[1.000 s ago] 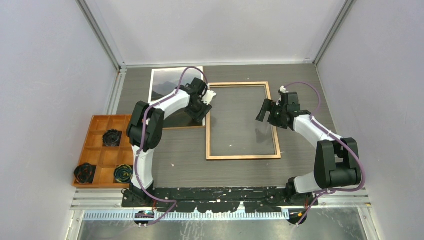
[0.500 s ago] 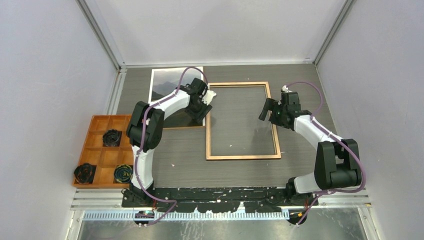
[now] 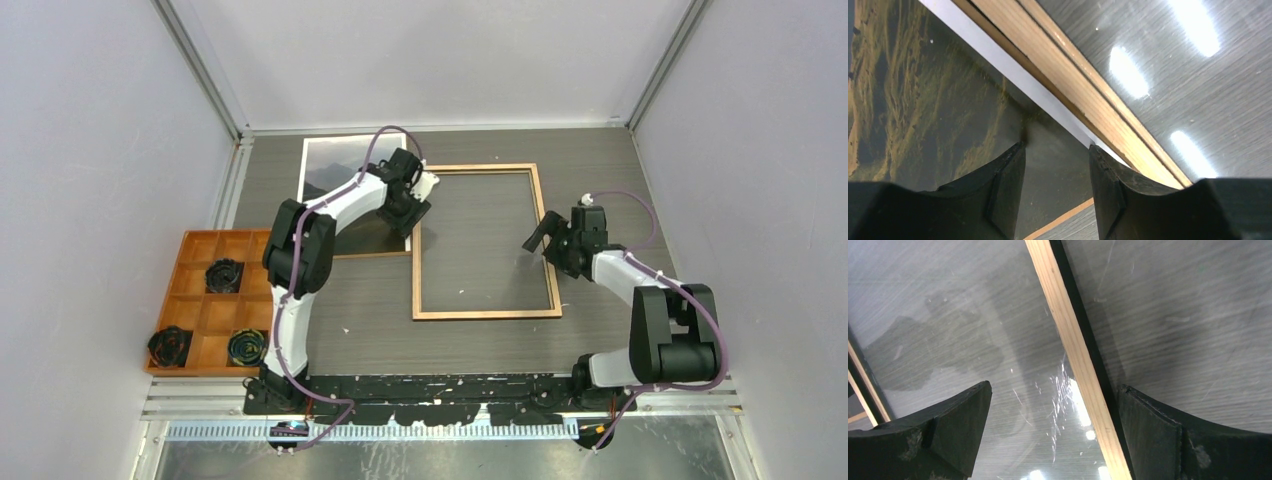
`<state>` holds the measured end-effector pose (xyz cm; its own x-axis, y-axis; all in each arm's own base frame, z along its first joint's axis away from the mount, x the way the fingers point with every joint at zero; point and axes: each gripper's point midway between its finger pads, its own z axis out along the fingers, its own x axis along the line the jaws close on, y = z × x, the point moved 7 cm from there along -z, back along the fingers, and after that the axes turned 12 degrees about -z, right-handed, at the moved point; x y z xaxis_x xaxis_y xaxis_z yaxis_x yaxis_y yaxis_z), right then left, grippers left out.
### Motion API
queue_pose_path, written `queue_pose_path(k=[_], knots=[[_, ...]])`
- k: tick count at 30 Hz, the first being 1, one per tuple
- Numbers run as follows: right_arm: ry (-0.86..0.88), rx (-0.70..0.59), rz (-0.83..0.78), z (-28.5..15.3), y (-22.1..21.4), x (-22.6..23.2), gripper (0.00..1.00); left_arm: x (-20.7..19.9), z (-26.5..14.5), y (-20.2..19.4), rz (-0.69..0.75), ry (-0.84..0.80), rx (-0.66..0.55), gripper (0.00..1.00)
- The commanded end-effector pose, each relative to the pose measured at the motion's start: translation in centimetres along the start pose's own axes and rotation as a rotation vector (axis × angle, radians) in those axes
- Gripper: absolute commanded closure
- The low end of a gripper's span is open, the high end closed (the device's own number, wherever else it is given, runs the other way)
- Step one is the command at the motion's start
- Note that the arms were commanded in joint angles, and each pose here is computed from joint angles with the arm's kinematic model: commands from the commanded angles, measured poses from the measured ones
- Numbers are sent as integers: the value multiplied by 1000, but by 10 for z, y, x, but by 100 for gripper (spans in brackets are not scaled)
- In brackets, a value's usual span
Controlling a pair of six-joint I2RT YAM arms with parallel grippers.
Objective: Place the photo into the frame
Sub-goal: Adjust the photo frame at the center of the board.
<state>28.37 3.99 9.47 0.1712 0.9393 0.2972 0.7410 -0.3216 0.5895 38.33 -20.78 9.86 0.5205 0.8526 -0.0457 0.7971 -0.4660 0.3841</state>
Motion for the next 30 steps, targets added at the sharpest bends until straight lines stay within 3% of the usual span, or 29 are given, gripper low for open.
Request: queue_pose_path(k=[1, 11, 22, 25, 27, 28, 30], knots=[[68, -66, 88, -7, -3, 8, 0, -8, -3, 17, 13, 8, -30, 49], [71, -67, 160, -41, -27, 5, 1, -39, 10, 32, 72, -8, -27, 48], [-108, -151, 77, -81, 10, -2, 0, -62, -5, 32, 92, -75, -10, 48], [-99, -214, 69, -91, 34, 6, 0, -49, -30, 37, 72, -89, -28, 47], [-36, -291, 154, -98, 58, 21, 0, -31, -53, 45, 35, -98, -58, 46], [3, -321, 234, -102, 72, 30, 0, -19, -65, 49, 7, -107, -75, 45], [172, -360, 225, -108, 100, 56, 0, 18, -96, 60, -58, -95, -127, 43]])
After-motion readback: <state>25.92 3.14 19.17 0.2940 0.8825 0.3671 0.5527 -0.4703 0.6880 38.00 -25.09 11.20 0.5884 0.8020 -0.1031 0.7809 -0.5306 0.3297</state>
